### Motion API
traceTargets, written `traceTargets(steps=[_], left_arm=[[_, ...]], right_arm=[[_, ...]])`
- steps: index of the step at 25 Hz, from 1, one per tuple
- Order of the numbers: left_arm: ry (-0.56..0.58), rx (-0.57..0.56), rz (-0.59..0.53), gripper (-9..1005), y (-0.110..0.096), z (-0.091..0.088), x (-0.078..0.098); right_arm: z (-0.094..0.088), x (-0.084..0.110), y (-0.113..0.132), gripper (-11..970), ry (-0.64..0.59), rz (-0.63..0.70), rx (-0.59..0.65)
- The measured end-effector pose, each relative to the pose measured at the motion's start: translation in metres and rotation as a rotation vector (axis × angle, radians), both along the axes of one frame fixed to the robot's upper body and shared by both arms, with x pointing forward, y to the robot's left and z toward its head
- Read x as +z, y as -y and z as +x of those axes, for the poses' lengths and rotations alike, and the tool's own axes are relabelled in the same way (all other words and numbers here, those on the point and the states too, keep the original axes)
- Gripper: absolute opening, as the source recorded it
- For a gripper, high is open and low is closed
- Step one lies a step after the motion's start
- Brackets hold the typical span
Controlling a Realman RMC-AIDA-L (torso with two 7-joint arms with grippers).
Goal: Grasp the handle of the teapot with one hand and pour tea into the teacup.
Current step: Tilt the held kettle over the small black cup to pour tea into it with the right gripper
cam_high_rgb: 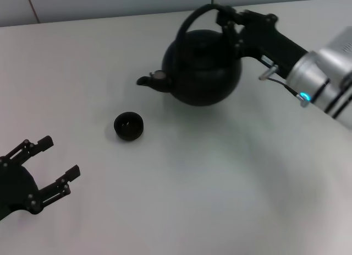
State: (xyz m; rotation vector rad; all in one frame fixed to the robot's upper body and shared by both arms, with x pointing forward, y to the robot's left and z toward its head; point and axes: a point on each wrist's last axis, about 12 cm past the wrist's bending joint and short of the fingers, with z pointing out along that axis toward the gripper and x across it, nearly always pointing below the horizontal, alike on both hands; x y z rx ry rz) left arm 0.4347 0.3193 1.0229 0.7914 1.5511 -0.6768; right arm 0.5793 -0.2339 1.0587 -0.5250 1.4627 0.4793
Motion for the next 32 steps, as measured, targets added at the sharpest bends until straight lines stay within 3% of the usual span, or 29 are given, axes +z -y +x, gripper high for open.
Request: traceTargets(steps=[3, 8, 22, 32], left_arm=[[0.002, -0.001, -0.003, 813, 0.001, 0.001, 0.0], [0.005, -0.003, -0.002, 813, 0.002, 0.003, 0.001], [0.007, 0.0, -0.005, 813, 0.004, 0.004, 0.001], [0.012, 0.008, -0.01, 813, 0.004, 0.005, 0.001]], right_arm=[[0.016, 0.006, -0.012, 127, -0.026, -0.062, 0.052], [0.025, 0.012, -0.024, 126, -0.022, -0.107, 0.105], [0.03, 0.017, -0.021, 125, 0.006, -0.143, 0.111], [0.029, 0.023, -0.017, 124, 0.063, -0.229, 0.188]])
